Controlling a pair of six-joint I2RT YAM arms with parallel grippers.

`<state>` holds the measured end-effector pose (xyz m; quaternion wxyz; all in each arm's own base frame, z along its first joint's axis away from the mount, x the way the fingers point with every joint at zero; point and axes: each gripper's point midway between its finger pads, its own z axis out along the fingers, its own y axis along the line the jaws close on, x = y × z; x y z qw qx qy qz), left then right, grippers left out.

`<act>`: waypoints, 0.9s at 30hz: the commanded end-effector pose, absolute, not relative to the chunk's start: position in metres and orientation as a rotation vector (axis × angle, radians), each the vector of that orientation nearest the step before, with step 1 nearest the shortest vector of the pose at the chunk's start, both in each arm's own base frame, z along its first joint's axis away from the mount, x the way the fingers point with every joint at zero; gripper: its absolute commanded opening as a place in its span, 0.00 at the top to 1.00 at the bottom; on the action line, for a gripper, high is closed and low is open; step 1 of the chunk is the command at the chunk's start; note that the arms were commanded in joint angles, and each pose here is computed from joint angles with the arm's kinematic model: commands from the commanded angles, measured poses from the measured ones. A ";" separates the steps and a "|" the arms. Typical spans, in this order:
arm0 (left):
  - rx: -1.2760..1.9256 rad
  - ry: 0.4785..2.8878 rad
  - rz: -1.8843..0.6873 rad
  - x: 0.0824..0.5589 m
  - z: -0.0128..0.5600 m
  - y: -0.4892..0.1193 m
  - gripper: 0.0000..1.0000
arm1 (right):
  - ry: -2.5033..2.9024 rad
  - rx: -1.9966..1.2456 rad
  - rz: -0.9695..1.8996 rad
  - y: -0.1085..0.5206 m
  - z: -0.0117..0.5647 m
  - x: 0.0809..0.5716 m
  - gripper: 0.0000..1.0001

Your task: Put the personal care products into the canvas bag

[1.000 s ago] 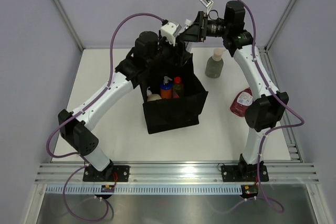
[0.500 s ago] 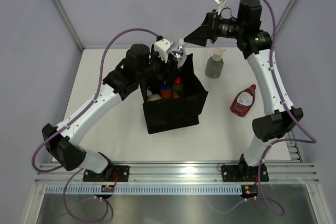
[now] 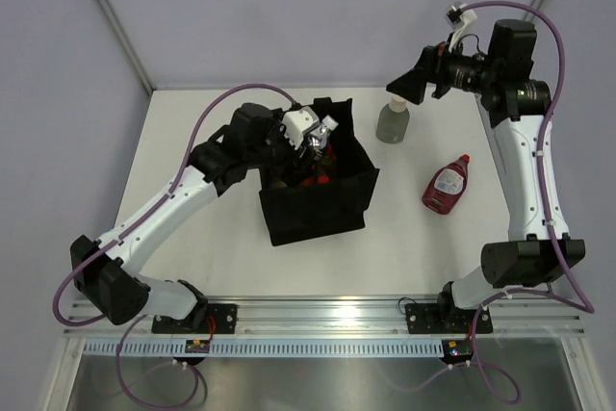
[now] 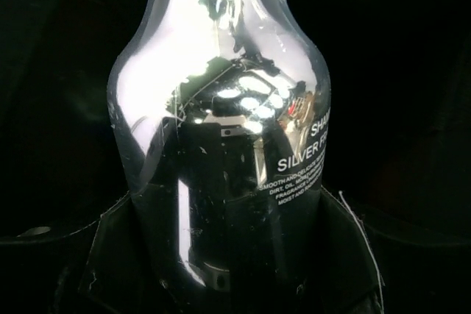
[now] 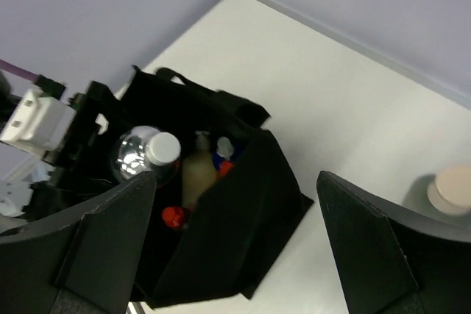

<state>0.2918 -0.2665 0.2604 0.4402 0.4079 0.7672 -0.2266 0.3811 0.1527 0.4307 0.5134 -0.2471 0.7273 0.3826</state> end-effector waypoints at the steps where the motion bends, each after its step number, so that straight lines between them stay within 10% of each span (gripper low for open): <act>1: 1.045 1.726 -0.549 0.304 0.303 -0.277 0.76 | 1.855 -0.569 0.718 0.114 0.388 0.378 0.01; 2: 1.050 1.733 -0.537 0.304 0.300 -0.275 0.55 | 1.842 -0.574 0.667 0.105 0.388 0.372 0.00; 5: 1.074 1.742 -0.512 0.306 0.292 -0.273 0.36 | 1.883 -0.526 0.628 0.088 0.366 0.363 0.01; 27: 1.200 1.814 -0.590 0.320 0.246 -0.300 0.01 | 2.088 -0.420 0.542 0.044 0.293 0.327 0.00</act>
